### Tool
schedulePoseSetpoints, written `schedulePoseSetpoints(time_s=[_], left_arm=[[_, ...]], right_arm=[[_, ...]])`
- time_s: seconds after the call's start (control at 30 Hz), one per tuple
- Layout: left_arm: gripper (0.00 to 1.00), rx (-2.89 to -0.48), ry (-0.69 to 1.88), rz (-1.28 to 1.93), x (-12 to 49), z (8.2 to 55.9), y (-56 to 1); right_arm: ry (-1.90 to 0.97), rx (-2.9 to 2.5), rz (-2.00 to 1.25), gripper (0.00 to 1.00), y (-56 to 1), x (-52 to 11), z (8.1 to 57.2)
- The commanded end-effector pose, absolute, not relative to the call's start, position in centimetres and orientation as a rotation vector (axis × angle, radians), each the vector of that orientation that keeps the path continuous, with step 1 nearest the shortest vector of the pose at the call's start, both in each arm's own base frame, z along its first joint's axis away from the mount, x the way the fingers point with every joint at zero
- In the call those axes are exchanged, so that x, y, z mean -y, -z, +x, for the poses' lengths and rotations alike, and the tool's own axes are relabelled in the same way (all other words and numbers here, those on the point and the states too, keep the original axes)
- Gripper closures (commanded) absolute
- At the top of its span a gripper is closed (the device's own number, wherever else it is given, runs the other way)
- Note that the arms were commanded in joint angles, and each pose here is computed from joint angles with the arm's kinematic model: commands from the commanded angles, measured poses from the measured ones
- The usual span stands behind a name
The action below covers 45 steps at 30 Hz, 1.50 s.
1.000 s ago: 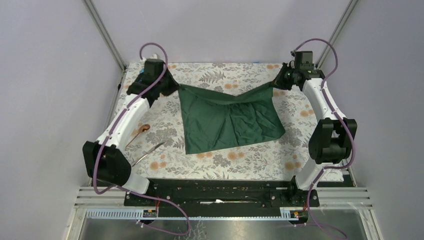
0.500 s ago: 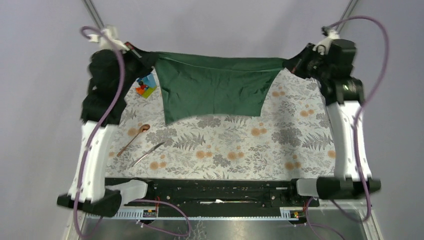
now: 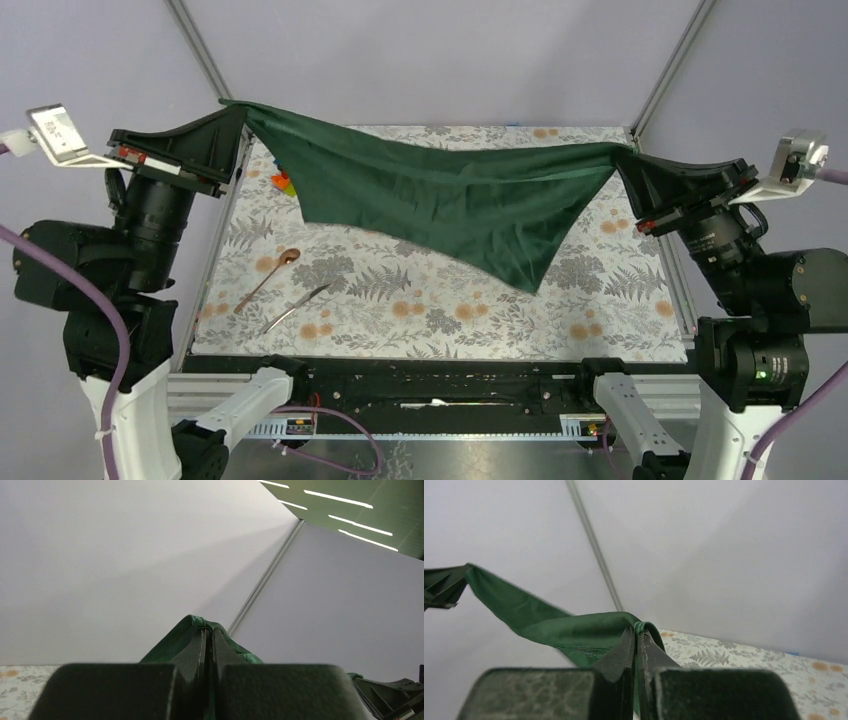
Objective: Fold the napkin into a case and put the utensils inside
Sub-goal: Flatten the napkin at the center of the board, then fold and flatten the napkin at the center of the board.
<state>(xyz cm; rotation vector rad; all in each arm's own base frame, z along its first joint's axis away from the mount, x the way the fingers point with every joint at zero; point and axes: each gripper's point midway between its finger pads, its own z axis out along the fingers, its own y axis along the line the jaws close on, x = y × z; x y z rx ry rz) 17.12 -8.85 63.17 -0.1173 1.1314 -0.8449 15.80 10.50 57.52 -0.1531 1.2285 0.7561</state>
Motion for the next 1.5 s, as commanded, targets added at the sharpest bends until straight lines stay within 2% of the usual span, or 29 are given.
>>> schedulePoseSetpoints(time_s=[0.0, 0.13, 0.27, 0.53, 0.6, 0.77, 0.9, 1.03, 1.2, 1.33, 1.47], left_arm=[[1.0, -1.199, 0.745, -0.243, 7.8, 22.0, -61.2], [1.0, -1.318, 0.589, -0.464, 5.9, 28.5, -56.1], [1.0, -1.481, 0.522, -0.513, 7.7, 36.3, -49.6], [1.0, -1.898, 0.468, -0.606, 11.5, 50.3, -31.2], [1.0, -1.991, 0.476, -0.599, 12.5, 53.2, -26.4], [1.0, -2.131, 0.491, -0.61, 13.2, 58.0, -15.1], [1.0, -2.2, 0.504, -0.603, 13.8, 58.0, -11.6], [1.0, -2.259, 0.555, -0.607, 14.5, 56.1, -11.4], [1.0, -2.392, 0.623, -0.637, 15.3, 50.4, -11.5], [1.0, -2.455, 0.692, -0.597, 17.0, 44.7, -11.7], [1.0, -2.488, 0.75, -0.563, 19.2, 39.2, -11.7]], right_arm=[[-0.679, -1.283, 0.036, 1.0, -56.1, -8.0, 20.9], [-0.531, -1.437, 0.248, 1.0, -51.7, -4.7, 27.0], [-0.471, -1.615, 0.361, 1.0, -45.0, -3.7, 34.1], [-0.378, -1.937, 0.464, 1.0, -29.6, -3.1, 46.9], [-0.36, -2.045, 0.46, 1.0, -24.8, -3.3, 50.4], [-0.4, -2.218, 0.427, 1.0, -17.2, -4.5, 55.7], [-0.451, -2.322, 0.429, 1.0, -13.8, -5.5, 56.5], [-0.462, -2.413, 0.441, 1.0, -12.3, -5.8, 54.8], [-0.37, -2.453, 0.473, 1.0, -13.5, -4.6, 50.3], [-0.123, -2.488, 0.525, 1.0, -13.2, -0.4, 46.7], [-0.027, -2.518, 0.594, 1.0, -11.9, 2.6, 44.7]])
